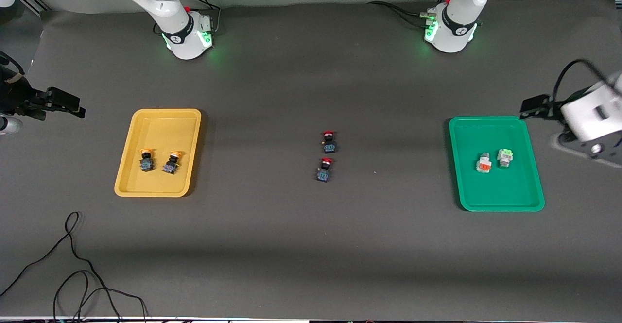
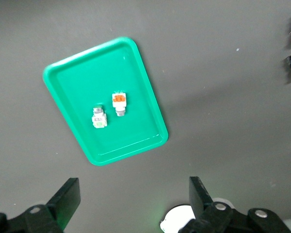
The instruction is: Place green and yellow buttons in trays
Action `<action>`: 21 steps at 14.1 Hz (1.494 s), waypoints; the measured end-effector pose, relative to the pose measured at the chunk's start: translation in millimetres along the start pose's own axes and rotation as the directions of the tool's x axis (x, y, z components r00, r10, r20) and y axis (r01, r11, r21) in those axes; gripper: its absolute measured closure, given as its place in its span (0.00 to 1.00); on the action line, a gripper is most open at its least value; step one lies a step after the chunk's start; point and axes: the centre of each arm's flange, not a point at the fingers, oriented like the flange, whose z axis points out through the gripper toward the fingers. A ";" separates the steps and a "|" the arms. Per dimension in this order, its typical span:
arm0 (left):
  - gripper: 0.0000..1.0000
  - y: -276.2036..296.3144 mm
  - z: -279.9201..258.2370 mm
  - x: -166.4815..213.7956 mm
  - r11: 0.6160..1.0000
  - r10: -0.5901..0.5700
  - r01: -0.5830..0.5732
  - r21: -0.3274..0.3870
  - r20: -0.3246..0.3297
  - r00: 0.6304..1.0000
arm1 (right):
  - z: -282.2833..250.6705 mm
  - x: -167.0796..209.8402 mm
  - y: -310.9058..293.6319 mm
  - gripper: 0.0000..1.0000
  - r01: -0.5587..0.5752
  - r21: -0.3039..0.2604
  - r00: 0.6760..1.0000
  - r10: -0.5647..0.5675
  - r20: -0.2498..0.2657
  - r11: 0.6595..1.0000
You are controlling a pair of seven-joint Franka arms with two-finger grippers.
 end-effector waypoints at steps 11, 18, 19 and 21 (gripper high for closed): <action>0.00 14.5 -0.5 10.1 0.999 -0.033 0.033 0.005 0.000 0.999 | 2.2 2.3 -0.5 0.00 0.001 -0.003 1.000 -0.001 0.003 1.000; 0.00 39.7 -8.7 8.3 0.998 -0.019 0.021 0.058 -0.029 0.999 | -0.4 2.5 -0.4 0.00 0.001 -0.003 1.000 -0.001 -0.004 1.000; 0.00 41.9 -8.4 5.8 0.997 -0.022 0.025 0.068 -0.052 0.998 | -0.5 2.5 -0.4 0.00 0.001 -0.003 1.000 -0.001 -0.004 1.000; 0.00 44.6 -1.1 -3.8 0.995 -0.052 0.060 0.080 -0.100 0.994 | -0.7 2.6 -0.4 0.00 0.001 -0.003 1.000 -0.001 -0.005 1.000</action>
